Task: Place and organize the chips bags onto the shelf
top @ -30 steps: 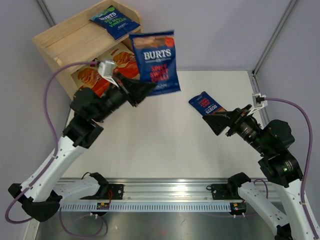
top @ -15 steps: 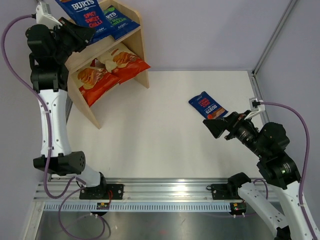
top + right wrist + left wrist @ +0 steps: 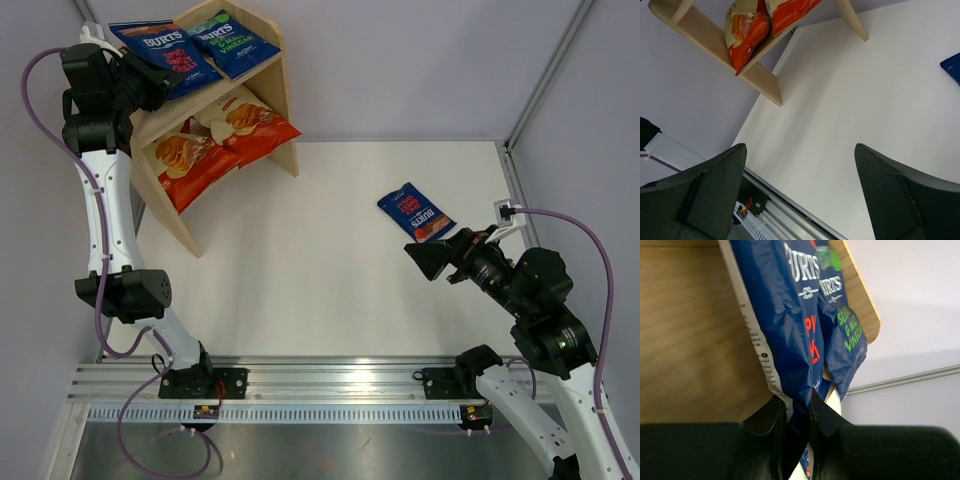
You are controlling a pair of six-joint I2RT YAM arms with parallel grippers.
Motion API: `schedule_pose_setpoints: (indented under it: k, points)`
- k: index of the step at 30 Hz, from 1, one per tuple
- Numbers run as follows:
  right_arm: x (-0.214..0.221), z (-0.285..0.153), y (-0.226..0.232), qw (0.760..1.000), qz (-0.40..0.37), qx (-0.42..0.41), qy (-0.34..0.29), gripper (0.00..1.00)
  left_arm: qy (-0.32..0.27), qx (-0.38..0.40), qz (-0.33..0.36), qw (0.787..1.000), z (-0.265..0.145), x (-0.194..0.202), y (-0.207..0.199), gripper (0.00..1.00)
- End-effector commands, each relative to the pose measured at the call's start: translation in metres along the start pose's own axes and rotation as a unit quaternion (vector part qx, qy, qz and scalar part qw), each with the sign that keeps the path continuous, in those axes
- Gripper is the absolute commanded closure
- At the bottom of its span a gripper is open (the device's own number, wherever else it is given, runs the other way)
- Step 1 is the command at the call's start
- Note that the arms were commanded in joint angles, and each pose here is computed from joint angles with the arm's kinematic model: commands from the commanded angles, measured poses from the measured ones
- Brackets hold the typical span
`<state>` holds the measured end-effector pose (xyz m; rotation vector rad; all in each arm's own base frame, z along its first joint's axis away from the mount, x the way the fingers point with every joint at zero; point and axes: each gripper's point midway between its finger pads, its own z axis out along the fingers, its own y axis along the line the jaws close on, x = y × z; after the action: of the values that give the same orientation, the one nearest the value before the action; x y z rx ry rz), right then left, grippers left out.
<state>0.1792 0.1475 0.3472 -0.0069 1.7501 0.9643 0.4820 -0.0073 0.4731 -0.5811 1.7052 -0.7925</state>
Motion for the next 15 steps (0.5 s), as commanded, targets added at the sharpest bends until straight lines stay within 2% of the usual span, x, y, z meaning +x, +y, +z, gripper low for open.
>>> schedule_pose_setpoints:
  k: [1,7,15]
  points:
    - [-0.003,0.003,0.005,1.0,-0.001,-0.014,-0.005,0.03,-0.04,0.029,0.019,0.999,-0.034,-0.017,-0.032,0.91]
    - [-0.003,0.004,0.009,1.0,0.007,-0.023,-0.007,0.03,-0.026,0.031,-0.006,0.999,-0.035,-0.012,-0.035,0.86]
    - [-0.004,-0.001,0.013,0.999,0.013,-0.031,-0.01,0.03,-0.009,0.026,-0.023,0.999,-0.032,-0.002,-0.029,0.7]
